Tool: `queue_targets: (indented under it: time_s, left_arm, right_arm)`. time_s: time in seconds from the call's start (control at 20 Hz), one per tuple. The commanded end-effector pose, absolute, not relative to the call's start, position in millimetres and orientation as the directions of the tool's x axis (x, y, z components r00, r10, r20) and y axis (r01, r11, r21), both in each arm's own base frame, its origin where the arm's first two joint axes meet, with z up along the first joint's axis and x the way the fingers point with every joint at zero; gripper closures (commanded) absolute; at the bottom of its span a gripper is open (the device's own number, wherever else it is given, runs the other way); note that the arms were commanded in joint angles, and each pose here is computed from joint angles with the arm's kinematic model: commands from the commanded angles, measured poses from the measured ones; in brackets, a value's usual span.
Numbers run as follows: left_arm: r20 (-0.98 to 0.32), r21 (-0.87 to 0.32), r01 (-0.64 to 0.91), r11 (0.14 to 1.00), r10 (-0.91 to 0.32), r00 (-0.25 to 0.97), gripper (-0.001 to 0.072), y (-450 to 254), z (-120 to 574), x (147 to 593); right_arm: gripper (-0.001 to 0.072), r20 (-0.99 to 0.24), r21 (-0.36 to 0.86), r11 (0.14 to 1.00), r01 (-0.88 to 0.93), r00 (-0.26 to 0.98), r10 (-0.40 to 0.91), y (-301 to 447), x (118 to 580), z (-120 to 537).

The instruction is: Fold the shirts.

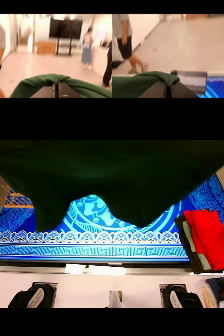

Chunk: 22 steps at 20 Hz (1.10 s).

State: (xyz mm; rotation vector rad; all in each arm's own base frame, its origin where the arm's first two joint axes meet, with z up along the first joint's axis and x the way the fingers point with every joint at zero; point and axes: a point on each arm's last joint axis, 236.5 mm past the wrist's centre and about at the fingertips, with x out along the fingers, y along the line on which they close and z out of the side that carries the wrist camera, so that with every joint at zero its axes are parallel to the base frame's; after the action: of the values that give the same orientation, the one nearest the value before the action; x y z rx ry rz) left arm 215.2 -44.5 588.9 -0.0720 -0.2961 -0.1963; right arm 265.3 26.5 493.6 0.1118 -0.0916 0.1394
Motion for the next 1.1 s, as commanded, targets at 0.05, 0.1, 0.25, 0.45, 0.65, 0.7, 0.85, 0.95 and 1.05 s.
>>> queue_targets:
  time_s: [0.05,0.1,0.25,0.45,0.65,0.7,0.85,0.95,1.05]
  left_arm:
    - [0.344,-0.022,0.228,0.973,-0.207,0.916,0.0672,-63.4,604.7,158.5]
    - [0.314,-0.021,0.224,0.974,-0.206,0.927,0.0672,-62.6,597.7,162.9]
    - [0.285,-0.022,0.224,0.974,-0.208,0.935,0.0672,-62.8,591.2,166.6]
    - [0.088,-0.044,0.234,0.971,-0.230,0.969,0.0672,-60.8,546.8,202.9]
    - [-0.380,-0.164,0.233,0.959,-0.279,0.882,0.0672,-45.8,422.0,290.5]
    - [-0.486,-0.216,0.214,0.953,-0.295,0.823,0.0672,-40.1,381.0,314.3]
    - [-0.713,-0.346,0.126,0.930,-0.348,0.609,0.0672,-27.9,248.1,365.9]
    - [-0.780,-0.412,0.038,0.910,-0.374,0.501,0.0672,-26.2,163.2,391.3]
    - [-0.803,-0.442,-0.033,0.896,-0.379,0.459,0.0671,-24.8,101.5,417.4]
  right_arm:
    - [0.0690,0.155,0.088,0.994,-0.058,0.987,0.044,14.1,210.0,515.5]
    - [0.0690,0.149,0.083,0.995,-0.050,0.988,0.037,12.4,210.5,514.0]
    - [0.0690,0.145,0.084,0.995,-0.051,0.989,0.039,12.8,210.6,513.2]
    - [0.0690,0.014,0.071,0.997,-0.012,1.000,0.011,3.4,231.4,482.8]
    - [0.0690,-0.529,0.055,0.997,0.061,0.848,-0.022,-20.7,300.4,342.4]
    - [0.0690,-0.680,0.068,0.996,0.066,0.733,-0.002,-22.6,316.3,292.2]
    - [0.0690,-0.904,0.119,0.990,0.081,0.421,0.074,-21.7,359.2,165.6]
    - [0.0691,-0.939,0.176,0.979,0.105,0.315,0.135,-16.7,396.3,97.6]
    - [0.0690,-0.929,0.262,0.957,0.124,0.303,0.215,-3.5,430.4,56.9]
